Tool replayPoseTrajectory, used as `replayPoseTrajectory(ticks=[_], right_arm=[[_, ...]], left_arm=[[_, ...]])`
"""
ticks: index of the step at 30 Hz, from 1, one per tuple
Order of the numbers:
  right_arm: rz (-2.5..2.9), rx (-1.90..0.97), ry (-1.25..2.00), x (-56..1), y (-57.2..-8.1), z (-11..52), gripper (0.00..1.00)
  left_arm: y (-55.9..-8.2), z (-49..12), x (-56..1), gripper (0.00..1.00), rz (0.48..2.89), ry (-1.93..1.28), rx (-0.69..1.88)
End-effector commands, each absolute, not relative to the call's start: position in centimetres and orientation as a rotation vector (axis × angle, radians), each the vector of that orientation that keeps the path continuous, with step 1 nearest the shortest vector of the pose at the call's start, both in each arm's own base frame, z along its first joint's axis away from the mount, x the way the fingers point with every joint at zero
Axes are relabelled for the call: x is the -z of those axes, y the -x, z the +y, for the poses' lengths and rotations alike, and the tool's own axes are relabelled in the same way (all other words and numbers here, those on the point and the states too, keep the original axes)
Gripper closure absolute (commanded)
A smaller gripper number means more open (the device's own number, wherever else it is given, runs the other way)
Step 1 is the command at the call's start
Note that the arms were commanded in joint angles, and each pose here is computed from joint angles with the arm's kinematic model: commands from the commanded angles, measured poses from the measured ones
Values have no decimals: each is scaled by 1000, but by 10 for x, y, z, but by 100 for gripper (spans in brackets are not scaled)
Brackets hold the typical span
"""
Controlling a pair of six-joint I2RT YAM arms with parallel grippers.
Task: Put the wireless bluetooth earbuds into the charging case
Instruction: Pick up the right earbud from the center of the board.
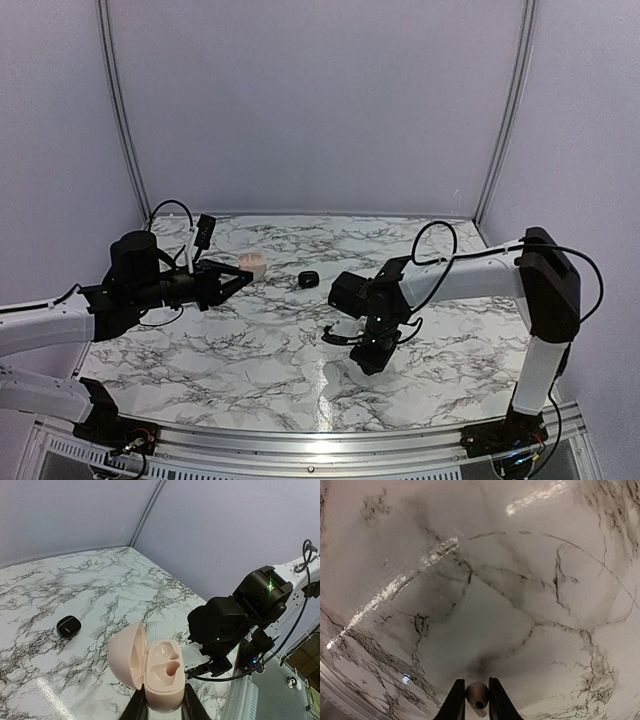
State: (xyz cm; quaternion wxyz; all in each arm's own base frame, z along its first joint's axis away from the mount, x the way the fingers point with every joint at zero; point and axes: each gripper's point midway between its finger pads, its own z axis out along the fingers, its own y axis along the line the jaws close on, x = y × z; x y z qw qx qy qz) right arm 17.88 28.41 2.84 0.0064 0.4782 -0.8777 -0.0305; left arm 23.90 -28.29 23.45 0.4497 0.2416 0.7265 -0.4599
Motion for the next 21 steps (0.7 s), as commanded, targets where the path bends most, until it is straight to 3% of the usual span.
replayPoseTrajectory(ticks=[1,5,21], right_arm=[[-2711,15,-1510,-26,-179,284,80],[-2687,-12,-1518,-24,-178,283,73],[-2661,-138,-1535,-23,-181,280,72]], left_arm=[[-236,-281,-246,100,1743,-613,1130],[-236,-280,-246,100,1740,-616,1129],[-235,-280,-246,100,1741,-617,1133]])
